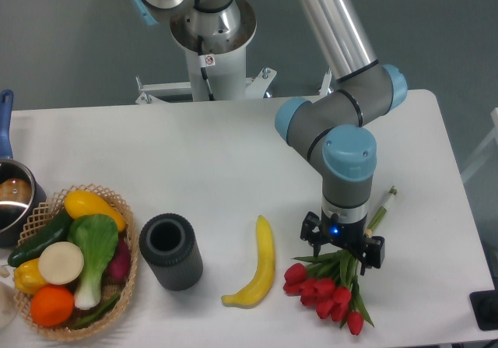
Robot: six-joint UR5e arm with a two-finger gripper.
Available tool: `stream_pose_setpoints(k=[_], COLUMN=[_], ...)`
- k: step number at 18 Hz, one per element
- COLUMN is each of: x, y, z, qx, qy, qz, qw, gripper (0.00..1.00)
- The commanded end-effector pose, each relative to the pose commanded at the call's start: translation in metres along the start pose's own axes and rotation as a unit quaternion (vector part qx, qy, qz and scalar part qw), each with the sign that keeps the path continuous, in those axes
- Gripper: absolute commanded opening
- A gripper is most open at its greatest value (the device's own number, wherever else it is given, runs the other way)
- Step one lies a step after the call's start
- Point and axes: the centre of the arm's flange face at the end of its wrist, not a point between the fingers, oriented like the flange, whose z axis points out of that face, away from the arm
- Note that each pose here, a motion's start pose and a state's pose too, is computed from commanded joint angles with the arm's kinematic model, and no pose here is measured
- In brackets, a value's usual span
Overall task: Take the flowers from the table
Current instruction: 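Lower the open gripper onto the green stems of the red tulips, then close the gripper around the tulip stems, then lift the gripped tulip bunch up off the table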
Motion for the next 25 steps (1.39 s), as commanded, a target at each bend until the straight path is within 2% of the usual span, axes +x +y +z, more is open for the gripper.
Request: stream_pose_setpoints(k=[9, 11, 14, 15, 17, 18, 25], x=[-0.003, 0.002, 0.006, 0.009, 0.009, 0.007, -0.016], y=[0.005, 0.007, 0.010, 0.011, 0.011, 0.012, 0.021], z=[0.035, 0.041, 0.049, 0.050, 0.048, 0.045, -0.007], qx=[-0.014, -0.017, -0.021, -0.022, -0.021, -0.018, -0.004], qy=[0.013, 0.019, 0.028, 0.030, 0.030, 0.028, -0.005], qz=[0.003, 0.018, 0.031, 0.031, 0.028, 0.026, 0.011], qw=[0.9998, 0.9995, 0.9989, 0.9988, 0.9990, 0.9991, 0.9999], gripper=[1.00, 0.79, 0.62, 0.38, 0.06, 0.00, 0.00])
